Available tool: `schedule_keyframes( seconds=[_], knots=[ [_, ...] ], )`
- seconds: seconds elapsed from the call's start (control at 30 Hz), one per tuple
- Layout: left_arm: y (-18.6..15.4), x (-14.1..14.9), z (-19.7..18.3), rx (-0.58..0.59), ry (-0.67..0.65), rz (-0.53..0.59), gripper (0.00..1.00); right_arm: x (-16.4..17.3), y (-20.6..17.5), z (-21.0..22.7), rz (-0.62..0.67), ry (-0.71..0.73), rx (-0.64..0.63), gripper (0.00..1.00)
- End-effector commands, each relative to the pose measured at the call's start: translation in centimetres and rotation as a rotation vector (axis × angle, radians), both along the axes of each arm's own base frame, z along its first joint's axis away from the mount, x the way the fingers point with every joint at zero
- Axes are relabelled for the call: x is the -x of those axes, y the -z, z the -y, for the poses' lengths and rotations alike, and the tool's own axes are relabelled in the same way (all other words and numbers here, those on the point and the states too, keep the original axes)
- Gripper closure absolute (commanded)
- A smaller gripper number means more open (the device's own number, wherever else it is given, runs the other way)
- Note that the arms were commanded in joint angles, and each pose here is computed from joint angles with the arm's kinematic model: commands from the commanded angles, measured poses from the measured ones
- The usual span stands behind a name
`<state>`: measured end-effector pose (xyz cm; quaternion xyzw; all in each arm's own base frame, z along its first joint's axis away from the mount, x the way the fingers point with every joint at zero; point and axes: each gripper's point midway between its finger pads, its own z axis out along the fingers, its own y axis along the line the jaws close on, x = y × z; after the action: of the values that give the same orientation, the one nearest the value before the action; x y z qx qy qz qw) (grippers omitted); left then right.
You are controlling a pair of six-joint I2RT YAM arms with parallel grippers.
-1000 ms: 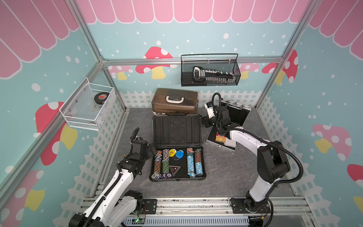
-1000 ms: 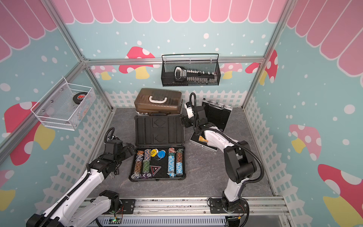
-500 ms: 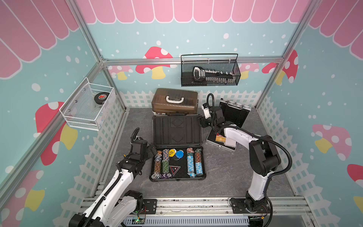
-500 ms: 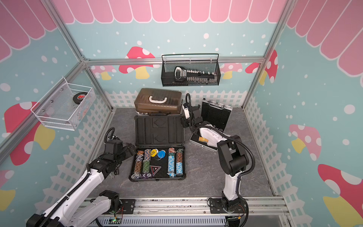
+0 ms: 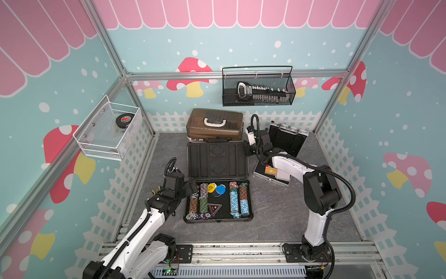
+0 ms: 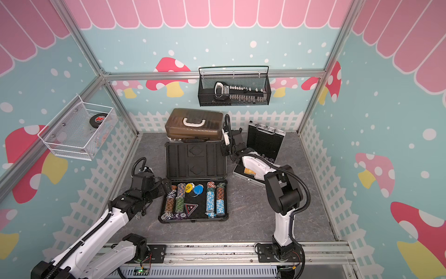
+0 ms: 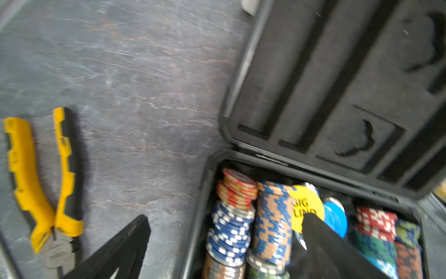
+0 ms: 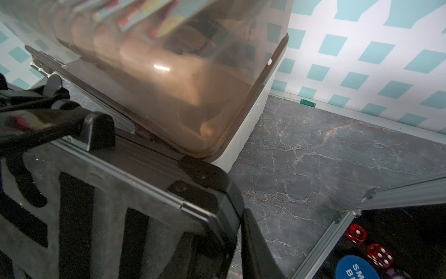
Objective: Close the poker set cases
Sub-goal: Close the lid of the poker set case.
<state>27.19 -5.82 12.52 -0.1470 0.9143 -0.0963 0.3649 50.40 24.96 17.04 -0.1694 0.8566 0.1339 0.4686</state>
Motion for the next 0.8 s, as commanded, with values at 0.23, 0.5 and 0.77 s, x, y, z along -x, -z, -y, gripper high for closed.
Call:
schedule_keyframes(
  seconds=[0.23,0.5,0.77],
  knots=[
    [-2.1,0.1,4.3,-0.052,0.183,0.064,0.01,-3.3,-3.4,1.8,0.151,0.11,0.055,1.0],
    [-2.5,0.9,6.3,-0.071,0.258,0.07,0.01,-4.5,-6.1,2.2,0.217,0.141,0.06,1.0],
    [-2.0,1.0,7.0,-0.074,0.273,0.054,0.01,-6.1,-10.3,2.1,0.295,0.148,0.041,1.0]
  ],
)
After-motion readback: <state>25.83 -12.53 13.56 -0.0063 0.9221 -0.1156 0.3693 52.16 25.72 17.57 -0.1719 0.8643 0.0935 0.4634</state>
